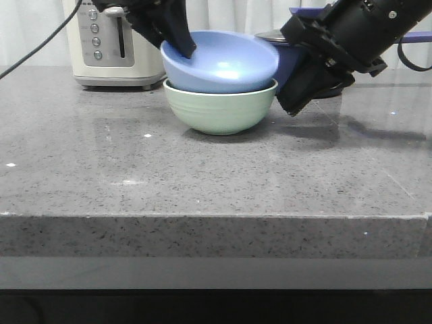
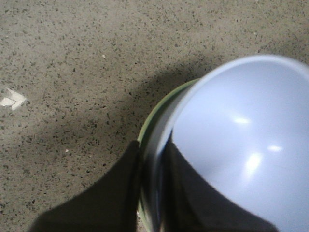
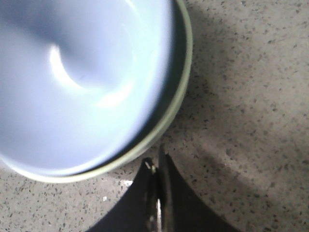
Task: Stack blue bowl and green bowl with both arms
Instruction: 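Lift the blue bowl with the left gripper and lower it into the green bowl, then open the left gripper and withdraw it from the stacked bowls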
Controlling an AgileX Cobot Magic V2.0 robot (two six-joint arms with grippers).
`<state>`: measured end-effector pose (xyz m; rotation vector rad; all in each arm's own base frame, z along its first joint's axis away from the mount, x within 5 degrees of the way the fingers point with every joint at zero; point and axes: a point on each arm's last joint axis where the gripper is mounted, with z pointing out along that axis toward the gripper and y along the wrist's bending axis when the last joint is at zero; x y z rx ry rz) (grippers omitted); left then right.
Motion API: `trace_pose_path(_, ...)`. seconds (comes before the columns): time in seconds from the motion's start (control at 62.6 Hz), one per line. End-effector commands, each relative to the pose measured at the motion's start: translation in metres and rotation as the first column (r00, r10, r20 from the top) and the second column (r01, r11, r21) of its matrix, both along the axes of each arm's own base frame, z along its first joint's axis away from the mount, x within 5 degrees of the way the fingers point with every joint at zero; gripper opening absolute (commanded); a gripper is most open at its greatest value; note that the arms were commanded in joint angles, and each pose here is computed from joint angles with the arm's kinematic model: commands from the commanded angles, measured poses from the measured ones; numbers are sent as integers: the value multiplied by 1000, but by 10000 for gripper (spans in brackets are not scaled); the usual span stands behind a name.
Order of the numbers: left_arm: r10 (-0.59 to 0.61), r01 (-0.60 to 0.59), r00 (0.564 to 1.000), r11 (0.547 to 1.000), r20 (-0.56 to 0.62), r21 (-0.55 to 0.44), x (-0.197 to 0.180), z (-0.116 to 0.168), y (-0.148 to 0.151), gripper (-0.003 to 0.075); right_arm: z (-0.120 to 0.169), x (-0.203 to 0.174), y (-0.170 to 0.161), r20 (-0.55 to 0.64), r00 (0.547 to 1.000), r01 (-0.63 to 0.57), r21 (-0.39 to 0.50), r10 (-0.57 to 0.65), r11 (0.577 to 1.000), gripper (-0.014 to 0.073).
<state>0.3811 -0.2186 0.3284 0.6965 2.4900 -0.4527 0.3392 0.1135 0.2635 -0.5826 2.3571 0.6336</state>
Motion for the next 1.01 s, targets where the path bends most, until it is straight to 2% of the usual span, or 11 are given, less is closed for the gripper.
trace_pose_path(0.0,1,6,996,996,94,-83,-10,35,-1,246,22,-1,0,68,997,25,46,-28,999,-64)
trace_pose_path(0.096,0,8,996,996,85,-90,-10,35,-2,349,21,0,0,65,998,25,45,-28,999,-64)
trace_pose_path(0.16,-2,9,997,996,80,-90,-11,35,-2,383,19,1,0,60,998,25,44,-28,999,-64)
trace_pose_path(0.399,-3,14,994,995,112,-94,-26,63,11,335,19,1,0,60,998,25,44,-28,999,-64)
trace_pose_path(0.591,17,-8,985,999,171,-49,-63,105,37,273,19,1,0,60,998,25,44,-28,999,-64)
trace_pose_path(0.735,50,-40,972,998,231,-48,-97,123,59,260,19,1,0,60,998,25,44,-28,999,-64)
trace_pose_path(0.831,74,-64,965,997,251,-49,-120,125,74,260,19,1,0,60,998,25,44,-28,999,-64)
trace_pose_path(0.99,116,-116,957,993,266,-18,-161,115,101,260,19,1,0,60,998,25,44,-28,999,-64)
